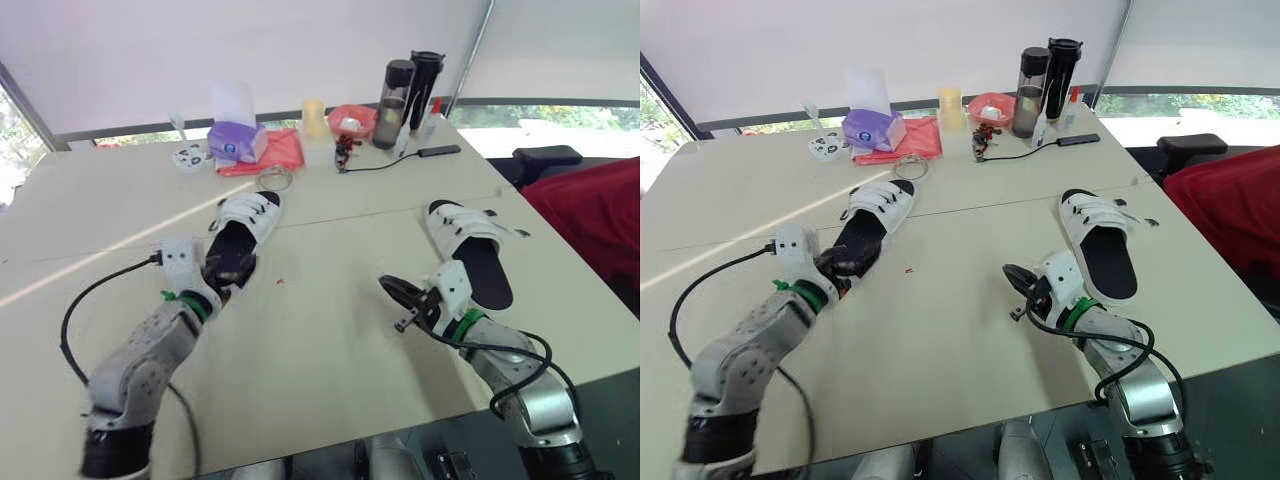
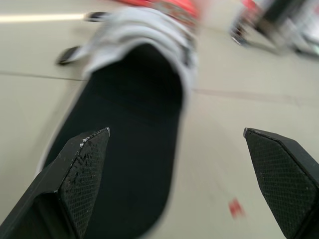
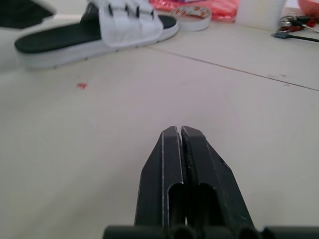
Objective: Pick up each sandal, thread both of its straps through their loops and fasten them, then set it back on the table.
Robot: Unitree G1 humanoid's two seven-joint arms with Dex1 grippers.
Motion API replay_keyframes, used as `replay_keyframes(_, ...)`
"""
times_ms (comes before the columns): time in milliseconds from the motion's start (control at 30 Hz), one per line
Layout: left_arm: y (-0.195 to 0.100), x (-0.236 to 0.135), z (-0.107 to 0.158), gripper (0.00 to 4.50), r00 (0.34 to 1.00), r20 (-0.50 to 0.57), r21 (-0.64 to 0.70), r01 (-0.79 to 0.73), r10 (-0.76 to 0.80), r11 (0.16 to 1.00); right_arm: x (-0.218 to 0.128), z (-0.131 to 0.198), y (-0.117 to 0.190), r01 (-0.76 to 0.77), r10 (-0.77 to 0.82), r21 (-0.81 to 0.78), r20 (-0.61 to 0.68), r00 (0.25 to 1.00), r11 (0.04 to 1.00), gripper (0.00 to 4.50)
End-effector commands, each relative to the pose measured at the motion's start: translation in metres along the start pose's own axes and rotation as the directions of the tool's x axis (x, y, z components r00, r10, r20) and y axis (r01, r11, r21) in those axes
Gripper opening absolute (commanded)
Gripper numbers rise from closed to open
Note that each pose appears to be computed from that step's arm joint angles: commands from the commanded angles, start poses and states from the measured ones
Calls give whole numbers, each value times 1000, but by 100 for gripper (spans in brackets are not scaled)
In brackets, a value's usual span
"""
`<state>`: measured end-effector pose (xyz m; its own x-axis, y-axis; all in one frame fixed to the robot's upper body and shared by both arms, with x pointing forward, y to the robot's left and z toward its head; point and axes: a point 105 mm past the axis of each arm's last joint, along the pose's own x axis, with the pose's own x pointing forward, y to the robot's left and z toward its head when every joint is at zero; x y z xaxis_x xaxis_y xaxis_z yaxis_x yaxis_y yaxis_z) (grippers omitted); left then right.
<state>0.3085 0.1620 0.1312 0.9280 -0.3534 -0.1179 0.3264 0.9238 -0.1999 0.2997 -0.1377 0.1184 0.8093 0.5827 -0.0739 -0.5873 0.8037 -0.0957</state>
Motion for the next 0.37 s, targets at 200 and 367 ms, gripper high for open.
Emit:
replay_keyframes(200,-47,-41,-15,446,928,-95,247,373,-361,894,-29,14,-11,16,-23,140,47,999,990,4)
replay_keyframes(367,-45,-46,-20,446,916,-108,231,400,-385,887,-48,1,0,-68,75,170,-35,997,983,4)
